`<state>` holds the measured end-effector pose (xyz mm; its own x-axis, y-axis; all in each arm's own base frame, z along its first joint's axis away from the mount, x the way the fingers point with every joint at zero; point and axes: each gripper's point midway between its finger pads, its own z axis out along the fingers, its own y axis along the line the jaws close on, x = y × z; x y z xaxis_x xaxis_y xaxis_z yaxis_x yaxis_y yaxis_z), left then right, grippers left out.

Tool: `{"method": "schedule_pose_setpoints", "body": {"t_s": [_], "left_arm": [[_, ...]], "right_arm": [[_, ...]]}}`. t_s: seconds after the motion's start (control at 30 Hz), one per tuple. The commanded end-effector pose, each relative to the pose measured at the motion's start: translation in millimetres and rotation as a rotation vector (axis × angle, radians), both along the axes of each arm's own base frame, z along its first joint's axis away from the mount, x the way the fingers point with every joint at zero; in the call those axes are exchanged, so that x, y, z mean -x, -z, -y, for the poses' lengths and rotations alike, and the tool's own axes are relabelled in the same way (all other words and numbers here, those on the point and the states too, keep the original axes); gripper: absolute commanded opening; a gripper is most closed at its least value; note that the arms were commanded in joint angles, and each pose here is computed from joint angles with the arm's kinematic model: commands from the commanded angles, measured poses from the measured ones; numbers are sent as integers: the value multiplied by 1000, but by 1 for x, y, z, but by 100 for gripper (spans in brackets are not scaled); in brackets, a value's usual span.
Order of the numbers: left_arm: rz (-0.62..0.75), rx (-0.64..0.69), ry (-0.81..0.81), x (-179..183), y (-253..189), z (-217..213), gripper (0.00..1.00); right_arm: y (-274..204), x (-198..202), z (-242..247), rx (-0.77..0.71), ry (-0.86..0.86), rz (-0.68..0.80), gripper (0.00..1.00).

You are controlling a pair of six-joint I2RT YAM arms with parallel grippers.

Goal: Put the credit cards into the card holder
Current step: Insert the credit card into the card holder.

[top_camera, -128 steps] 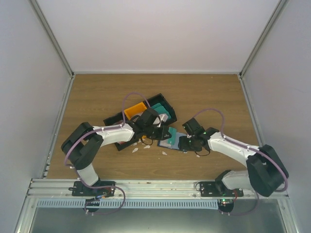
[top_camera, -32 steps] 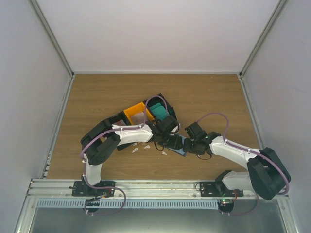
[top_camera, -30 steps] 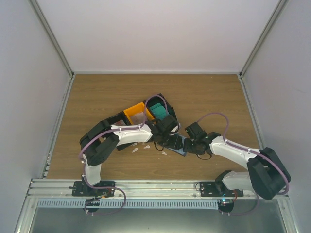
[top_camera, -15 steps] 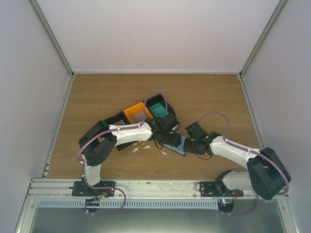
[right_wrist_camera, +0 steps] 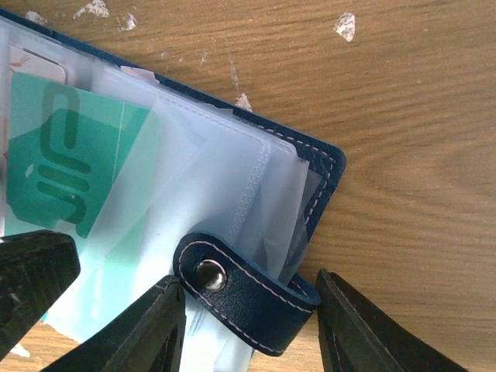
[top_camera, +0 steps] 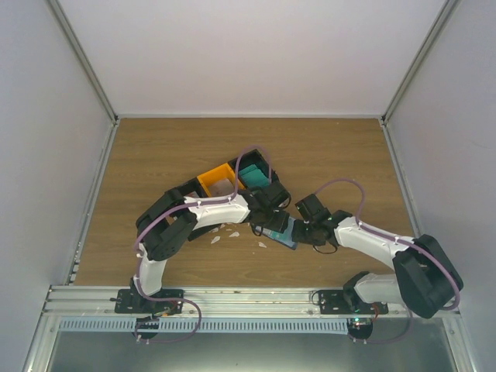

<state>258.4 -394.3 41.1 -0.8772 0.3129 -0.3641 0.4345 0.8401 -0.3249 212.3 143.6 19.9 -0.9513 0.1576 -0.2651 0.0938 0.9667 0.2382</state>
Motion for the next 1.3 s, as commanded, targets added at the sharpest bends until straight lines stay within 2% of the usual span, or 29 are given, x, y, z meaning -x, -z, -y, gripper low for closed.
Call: {"method": "schedule_pose_setpoints", "body": {"t_s": [0.0,0.13,0.3,0.53,0.7,0.93,1.1,1.27], "left_arm": [[-39,-12,34,8,15,2,54],[-85,29,74,18,14,9,46],[-147,100,102,25,14,14,44],[-146,231,167,27,0,27,44],[-73,214,125,15,-17,21,45],[12,103,-8,-3,-28,-7,56],[-47,82,15,3,-10,-2,58],[-90,59,10,6,4,-2,60]], "right_arm": [[11,7,0,-4,-14,-35,47],[9,5,-4,-25,-20,-26,46],[10,6,-4,-34,-23,-24,45],[5,5,-4,-53,-16,6,47],[-1,7,5,-29,8,17,51],[-4,15,5,-46,-7,7,52],[5,19,2,-49,-30,-28,48],[6,17,-7,-86,-60,-30,50]]}}
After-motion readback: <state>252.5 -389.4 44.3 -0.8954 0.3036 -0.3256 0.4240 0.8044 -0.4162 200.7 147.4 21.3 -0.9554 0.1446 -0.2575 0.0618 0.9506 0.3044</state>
